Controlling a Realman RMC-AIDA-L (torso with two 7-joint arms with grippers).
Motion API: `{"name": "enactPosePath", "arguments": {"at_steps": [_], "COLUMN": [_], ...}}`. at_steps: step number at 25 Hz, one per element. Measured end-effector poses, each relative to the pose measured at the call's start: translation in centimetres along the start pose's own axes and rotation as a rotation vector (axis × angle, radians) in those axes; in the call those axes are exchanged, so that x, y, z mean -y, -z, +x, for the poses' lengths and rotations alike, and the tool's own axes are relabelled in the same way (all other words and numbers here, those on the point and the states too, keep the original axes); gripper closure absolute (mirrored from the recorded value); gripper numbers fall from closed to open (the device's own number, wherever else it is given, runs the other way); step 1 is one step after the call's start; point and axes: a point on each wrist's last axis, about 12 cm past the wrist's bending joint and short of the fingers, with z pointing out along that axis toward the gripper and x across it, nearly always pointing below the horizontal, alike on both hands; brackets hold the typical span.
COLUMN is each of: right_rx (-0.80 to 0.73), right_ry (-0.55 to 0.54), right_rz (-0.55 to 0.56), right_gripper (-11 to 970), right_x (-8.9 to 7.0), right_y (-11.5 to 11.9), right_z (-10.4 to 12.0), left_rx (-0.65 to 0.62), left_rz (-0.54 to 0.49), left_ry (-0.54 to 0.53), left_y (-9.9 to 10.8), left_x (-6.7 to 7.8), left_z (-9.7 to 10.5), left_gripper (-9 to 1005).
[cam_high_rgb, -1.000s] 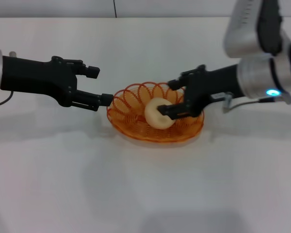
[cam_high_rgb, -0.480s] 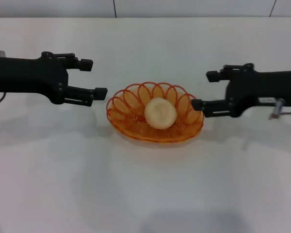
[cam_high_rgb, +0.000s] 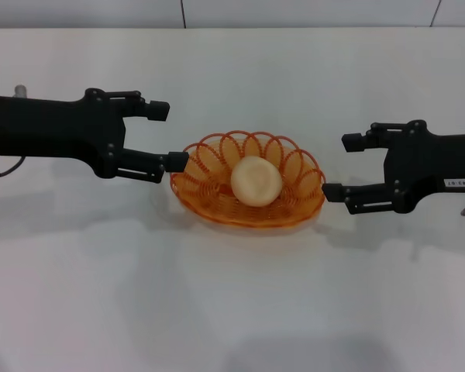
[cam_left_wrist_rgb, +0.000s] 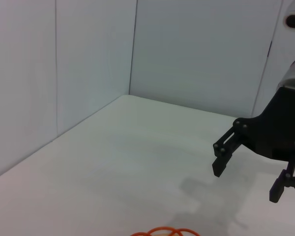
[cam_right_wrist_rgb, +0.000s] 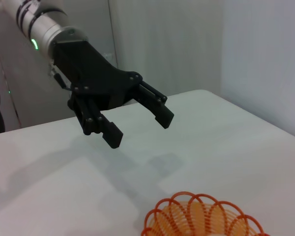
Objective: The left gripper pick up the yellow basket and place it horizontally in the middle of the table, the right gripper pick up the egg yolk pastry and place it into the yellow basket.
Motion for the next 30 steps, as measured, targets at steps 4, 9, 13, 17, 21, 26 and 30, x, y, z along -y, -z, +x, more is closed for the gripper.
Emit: {"name": "enactPosePath", "arguments": {"at_steps": [4, 9, 13, 17, 21, 26, 30], "right_rx": [-0.004, -0.007, -0.014, -0.016, -0.017, -0.02, -0.023], "right_ry": [0.008, 0.01, 0.012, 0.011, 0.013, 0.015, 0.014], "right_rz": [-0.006, -0.009, -0.014, -0.012, -0.016, -0.028, -0.033], "right_gripper": [164, 165, 166, 166, 167, 168, 169], "right_x": [0.0, 0.0, -0.1, 0.0, 0.0, -0.2, -0.3], "right_y": [0.1, 0.0, -0.1, 0.0, -0.1, 0.0, -0.1], "right_z": [0.0, 0.0, 0.0, 0.1, 0.0, 0.0, 0.1], "left_rx": [0.003, -0.013, -0.028, -0.028, -0.027, -0.021, -0.023], "left_rz": [0.006, 0.035, 0.061, 0.082, 0.087, 0.087, 0.087], "left_ry": [-0.005, -0.022, -0.034, -0.038, -0.039, -0.039, -0.039], "left_y": [-0.1, -0.7, -1.0, -1.1, -1.1, -1.1, -1.1], "left_x": [0.0, 0.2, 0.4, 0.6, 0.7, 0.7, 0.7], "left_z": [0.1, -0.1, -0.1, -0.1, 0.0, -0.1, 0.0], "left_gripper": [108, 108, 108, 108, 108, 108, 108]}}
